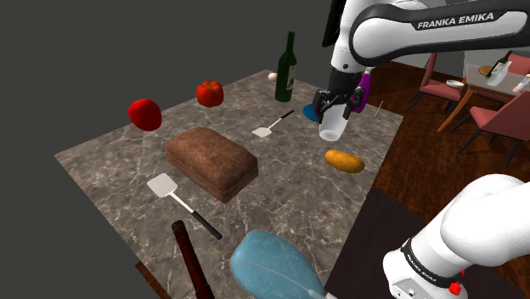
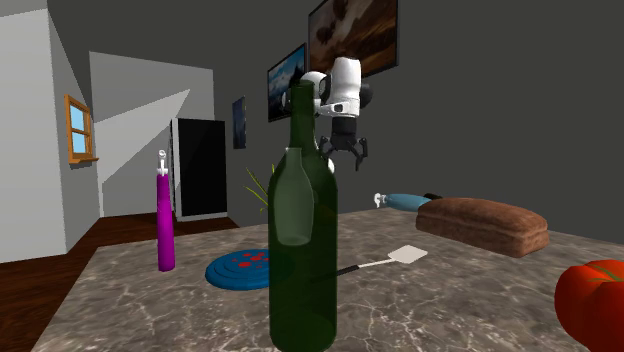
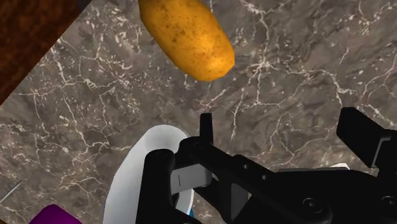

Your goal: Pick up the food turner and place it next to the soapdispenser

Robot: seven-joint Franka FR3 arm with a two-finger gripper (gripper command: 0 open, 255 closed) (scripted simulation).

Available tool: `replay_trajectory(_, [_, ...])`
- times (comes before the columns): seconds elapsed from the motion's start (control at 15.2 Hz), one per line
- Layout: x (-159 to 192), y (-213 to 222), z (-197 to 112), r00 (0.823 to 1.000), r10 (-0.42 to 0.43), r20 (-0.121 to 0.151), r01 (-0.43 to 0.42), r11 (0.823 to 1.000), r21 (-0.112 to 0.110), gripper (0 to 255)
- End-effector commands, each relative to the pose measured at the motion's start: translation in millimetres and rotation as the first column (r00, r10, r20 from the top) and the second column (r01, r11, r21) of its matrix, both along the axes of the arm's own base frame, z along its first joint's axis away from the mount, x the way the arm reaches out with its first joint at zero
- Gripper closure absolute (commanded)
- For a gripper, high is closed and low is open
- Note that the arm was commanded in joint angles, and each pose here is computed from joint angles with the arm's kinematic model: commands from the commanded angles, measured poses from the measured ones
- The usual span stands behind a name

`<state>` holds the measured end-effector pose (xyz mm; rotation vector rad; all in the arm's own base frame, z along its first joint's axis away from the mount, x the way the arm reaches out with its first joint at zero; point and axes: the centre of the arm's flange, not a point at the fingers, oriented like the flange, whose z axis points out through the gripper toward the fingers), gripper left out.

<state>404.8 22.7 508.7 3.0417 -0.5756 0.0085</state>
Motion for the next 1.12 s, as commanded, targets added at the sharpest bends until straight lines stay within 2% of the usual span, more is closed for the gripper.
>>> replay_trajectory(0.0, [23.8,8.1,-10.3,0.997,-0.081,0.007,0.081,0.997,0.001,0])
replay_trajectory(0.26, [70.4,16.4,-32.6,0.973,-0.229,0.018,0.229,0.973,0.001,0])
replay_trajectory(0.53, [117.9,17.6,-54.3,0.927,-0.373,0.029,0.373,0.928,0.002,0])
replay_trajectory(0.79, [165.3,11.6,-75.4,0.861,-0.508,0.04,0.508,0.861,0.006,0])
replay_trajectory(1.06, [211.5,-1.5,-96.1,0.774,-0.631,0.05,0.632,0.775,0.01,0])
